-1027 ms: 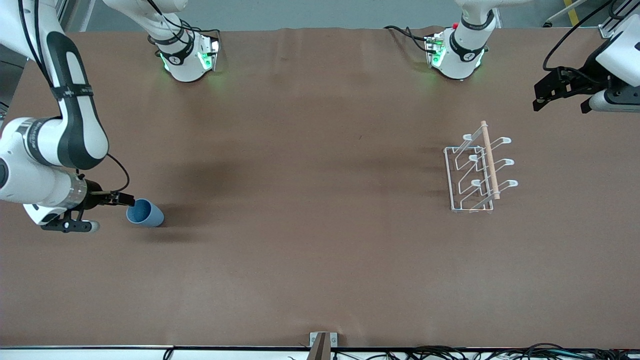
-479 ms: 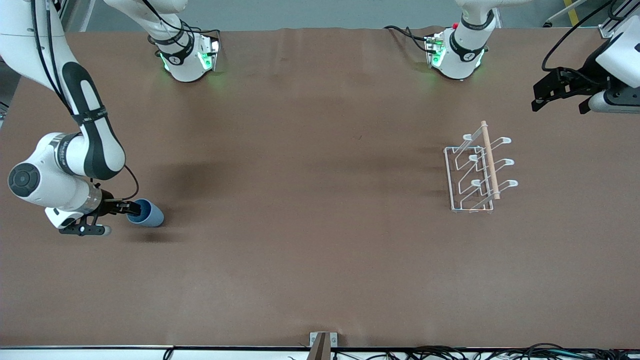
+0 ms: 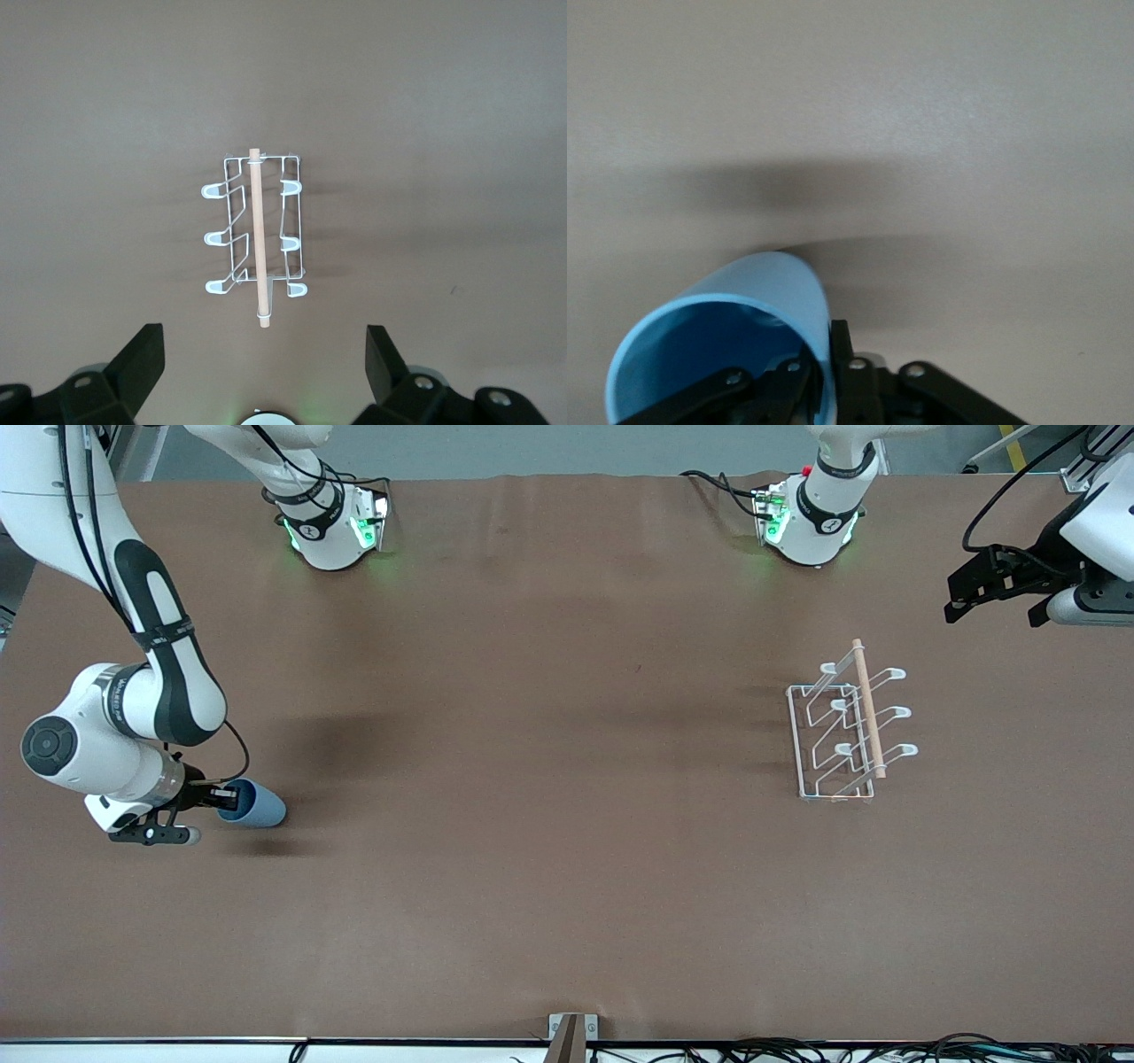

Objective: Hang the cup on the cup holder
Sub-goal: 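Lift the blue cup with the right gripper while the left gripper approaches, then grasp the blue cup's base with the left gripper beside the right gripper, then carry the cup with the left gripper while the right gripper releases, withdraws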

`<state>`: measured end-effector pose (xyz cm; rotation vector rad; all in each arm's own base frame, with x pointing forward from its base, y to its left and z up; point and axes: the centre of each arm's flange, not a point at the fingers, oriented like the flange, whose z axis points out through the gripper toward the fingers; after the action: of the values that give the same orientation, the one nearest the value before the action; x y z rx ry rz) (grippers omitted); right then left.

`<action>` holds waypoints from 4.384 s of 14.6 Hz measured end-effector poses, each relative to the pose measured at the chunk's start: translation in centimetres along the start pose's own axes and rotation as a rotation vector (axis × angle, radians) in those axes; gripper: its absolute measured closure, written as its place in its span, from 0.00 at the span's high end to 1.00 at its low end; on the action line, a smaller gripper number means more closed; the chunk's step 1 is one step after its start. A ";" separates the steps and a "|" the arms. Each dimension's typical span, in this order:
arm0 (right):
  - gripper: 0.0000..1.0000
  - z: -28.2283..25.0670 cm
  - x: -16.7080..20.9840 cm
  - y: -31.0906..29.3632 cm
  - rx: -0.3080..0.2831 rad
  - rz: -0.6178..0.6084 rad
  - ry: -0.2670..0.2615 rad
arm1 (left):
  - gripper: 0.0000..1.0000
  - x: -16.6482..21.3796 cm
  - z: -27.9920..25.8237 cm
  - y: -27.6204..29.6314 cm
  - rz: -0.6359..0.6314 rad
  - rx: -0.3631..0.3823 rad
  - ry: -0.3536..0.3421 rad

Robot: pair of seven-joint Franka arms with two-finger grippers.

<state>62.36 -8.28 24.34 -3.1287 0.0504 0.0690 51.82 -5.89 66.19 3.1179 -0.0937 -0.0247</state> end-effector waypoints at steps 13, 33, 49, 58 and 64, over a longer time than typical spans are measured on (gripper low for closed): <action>0.05 -14.9 -3.1 -9.9 0.258 -0.031 -0.042 | 1.00 0.4 0.7 0.9 0.008 -0.084 -0.016; 0.05 -24.9 -10.7 -35.9 1.002 -0.279 -0.176 | 1.00 -5.6 -0.3 34.2 0.617 -0.267 0.232; 0.05 -24.7 -10.7 -39.1 1.021 -0.357 -0.225 | 1.00 -5.3 8.8 44.8 0.886 -0.270 0.304; 0.05 -24.7 -10.7 -39.4 1.023 -0.362 -0.227 | 0.82 -5.0 10.6 45.8 0.913 -0.265 0.300; 0.23 -24.9 -10.5 -40.4 1.047 -0.365 -0.232 | 0.81 -3.7 11.3 42.2 0.900 -0.099 0.166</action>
<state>54.24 32.10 50.10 -2.0277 -0.3588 0.2885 45.45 -48.04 55.90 2.6657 -1.3892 0.2310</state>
